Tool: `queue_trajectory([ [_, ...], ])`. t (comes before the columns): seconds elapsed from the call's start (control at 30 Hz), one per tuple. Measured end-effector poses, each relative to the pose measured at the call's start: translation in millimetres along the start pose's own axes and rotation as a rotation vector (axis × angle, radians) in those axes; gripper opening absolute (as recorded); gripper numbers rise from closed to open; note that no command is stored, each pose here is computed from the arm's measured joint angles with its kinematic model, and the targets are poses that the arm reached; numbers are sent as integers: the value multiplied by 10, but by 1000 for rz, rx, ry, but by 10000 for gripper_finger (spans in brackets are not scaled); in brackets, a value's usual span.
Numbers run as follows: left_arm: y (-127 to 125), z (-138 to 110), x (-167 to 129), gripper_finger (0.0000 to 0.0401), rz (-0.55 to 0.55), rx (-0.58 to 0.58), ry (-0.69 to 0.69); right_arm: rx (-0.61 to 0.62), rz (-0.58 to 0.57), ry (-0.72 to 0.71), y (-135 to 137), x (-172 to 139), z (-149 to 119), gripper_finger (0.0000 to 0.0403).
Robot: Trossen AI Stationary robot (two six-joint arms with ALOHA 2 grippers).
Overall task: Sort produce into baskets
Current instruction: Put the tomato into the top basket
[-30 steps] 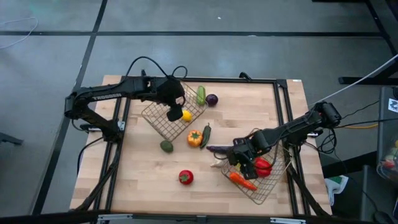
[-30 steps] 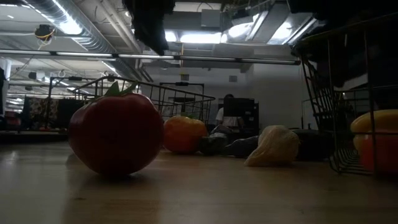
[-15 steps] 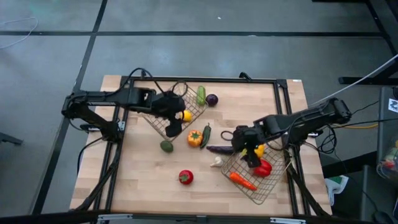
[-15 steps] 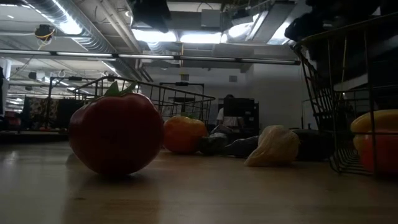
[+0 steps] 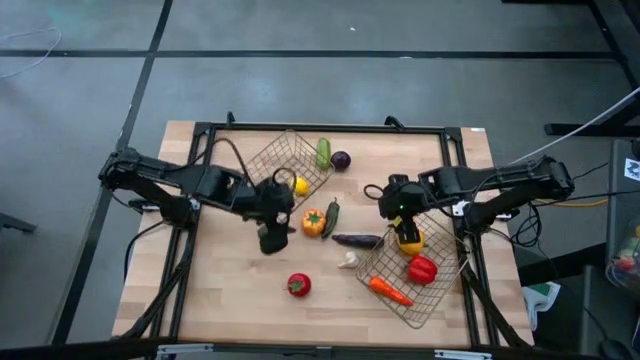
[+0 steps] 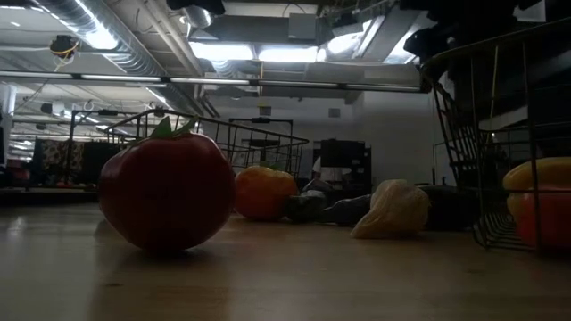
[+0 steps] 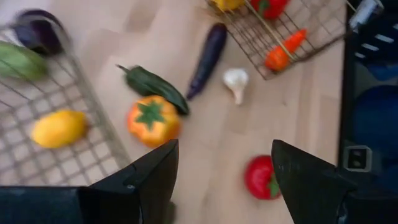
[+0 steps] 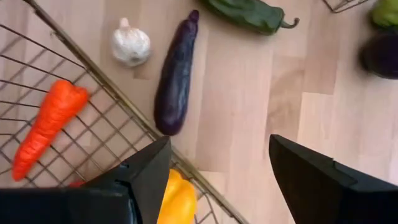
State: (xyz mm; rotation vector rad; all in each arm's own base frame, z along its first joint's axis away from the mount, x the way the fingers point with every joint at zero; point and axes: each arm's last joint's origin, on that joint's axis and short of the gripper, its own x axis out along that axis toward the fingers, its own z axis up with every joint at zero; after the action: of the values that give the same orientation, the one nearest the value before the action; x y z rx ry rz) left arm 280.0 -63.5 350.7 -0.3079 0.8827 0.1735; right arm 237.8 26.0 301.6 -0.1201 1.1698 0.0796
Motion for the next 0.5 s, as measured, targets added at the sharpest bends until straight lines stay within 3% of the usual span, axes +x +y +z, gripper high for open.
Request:
queue_trajectory([
  [0.27, -316, -205, 237, 250, -50, 16, 44, 7, -15, 14, -93, 3, -16, 269],
  [0.5, -438, -293, 409, 250, -37, 51, 94, 3, -12, 14, -87, 4, -16, 269],
])
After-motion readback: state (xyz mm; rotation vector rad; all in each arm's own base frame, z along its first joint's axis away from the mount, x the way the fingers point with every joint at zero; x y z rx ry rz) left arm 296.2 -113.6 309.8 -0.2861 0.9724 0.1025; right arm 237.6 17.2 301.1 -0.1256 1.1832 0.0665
